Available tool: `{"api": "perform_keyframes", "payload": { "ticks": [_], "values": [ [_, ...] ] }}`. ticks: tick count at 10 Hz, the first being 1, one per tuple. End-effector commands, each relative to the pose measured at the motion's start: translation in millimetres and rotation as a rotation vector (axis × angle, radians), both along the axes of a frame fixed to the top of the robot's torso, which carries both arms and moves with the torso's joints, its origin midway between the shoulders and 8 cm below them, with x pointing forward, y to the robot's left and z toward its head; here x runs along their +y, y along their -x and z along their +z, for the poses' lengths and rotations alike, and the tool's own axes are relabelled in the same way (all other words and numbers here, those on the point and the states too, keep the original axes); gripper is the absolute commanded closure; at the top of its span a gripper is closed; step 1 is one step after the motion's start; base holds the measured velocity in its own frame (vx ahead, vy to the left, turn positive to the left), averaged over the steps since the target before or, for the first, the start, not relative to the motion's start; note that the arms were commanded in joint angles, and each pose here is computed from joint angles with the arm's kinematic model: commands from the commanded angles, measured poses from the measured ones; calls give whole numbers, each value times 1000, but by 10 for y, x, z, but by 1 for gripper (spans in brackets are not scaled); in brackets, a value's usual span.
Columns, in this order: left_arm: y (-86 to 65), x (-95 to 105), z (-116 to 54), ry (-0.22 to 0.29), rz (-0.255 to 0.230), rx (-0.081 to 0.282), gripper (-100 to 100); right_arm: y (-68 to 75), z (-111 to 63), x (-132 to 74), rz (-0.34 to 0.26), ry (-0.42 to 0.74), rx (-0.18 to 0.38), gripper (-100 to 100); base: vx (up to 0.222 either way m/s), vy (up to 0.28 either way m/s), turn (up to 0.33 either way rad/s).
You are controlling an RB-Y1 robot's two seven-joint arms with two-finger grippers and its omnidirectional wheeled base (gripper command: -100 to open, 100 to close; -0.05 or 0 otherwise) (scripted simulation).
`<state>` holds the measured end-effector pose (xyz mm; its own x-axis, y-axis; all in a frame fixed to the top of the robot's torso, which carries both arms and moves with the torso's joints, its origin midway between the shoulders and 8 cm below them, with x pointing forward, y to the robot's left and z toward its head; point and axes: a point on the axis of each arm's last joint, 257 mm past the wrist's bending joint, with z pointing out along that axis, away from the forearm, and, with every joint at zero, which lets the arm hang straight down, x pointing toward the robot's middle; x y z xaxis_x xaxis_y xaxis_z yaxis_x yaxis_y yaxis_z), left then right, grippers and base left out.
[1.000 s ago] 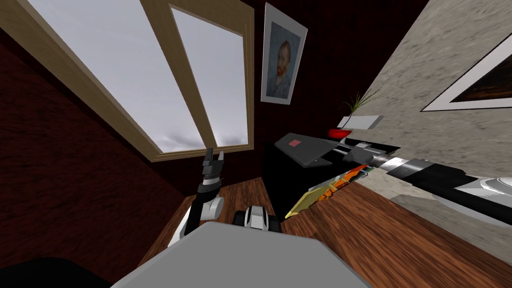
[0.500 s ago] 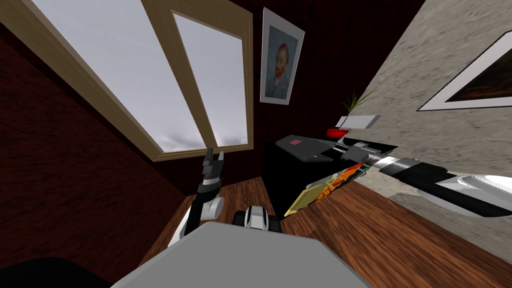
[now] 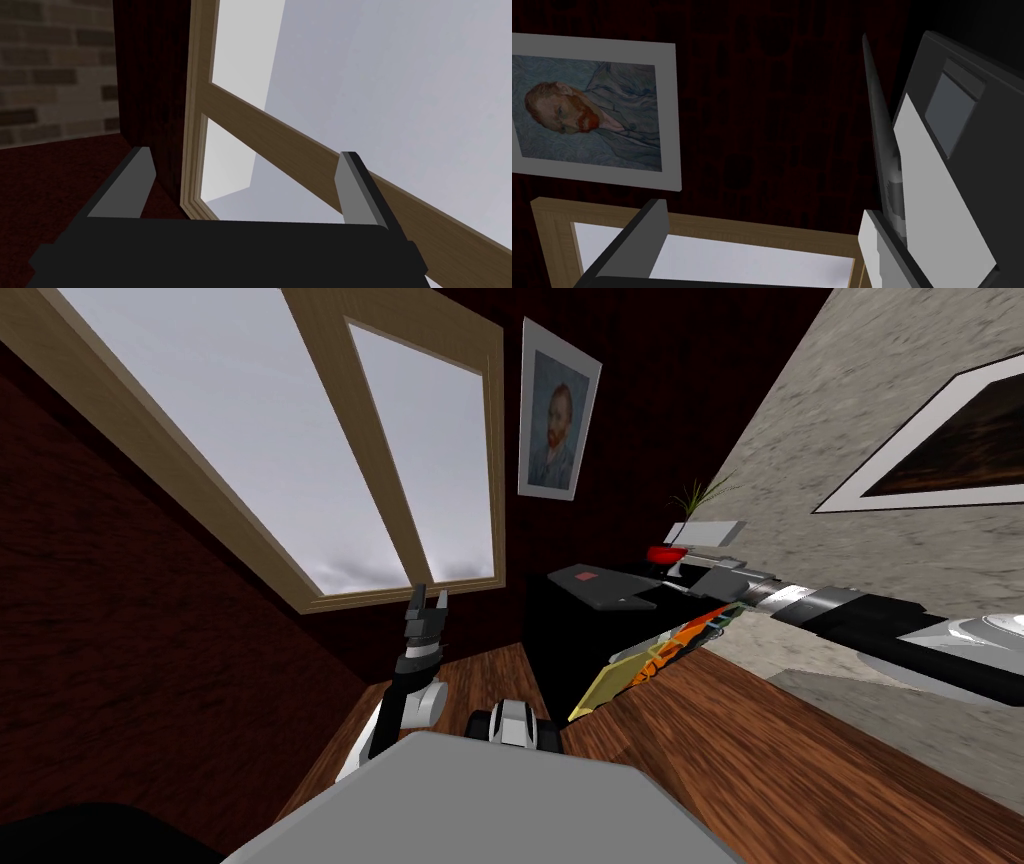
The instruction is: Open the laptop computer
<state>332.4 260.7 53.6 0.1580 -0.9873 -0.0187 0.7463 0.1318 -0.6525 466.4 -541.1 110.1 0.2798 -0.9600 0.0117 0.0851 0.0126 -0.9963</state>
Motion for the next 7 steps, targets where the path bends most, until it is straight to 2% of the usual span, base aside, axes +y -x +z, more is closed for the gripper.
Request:
{"api": "perform_keyframes", "payload": {
  "ticks": [1, 2, 7],
  "values": [
    [0, 0, 0, 0, 0, 0, 0, -5, 100, 11, 4, 1, -1, -100, 6, 6, -8],
    [0, 0, 0, 0, 0, 0, 0, -5, 112, 13, 4, -1, 0, 0, 0, 0, 0],
    [0, 0, 0, 0, 0, 0, 0, -5, 111, 13, 4, -1, 0, 0, 0, 0, 0]
  ]
}}
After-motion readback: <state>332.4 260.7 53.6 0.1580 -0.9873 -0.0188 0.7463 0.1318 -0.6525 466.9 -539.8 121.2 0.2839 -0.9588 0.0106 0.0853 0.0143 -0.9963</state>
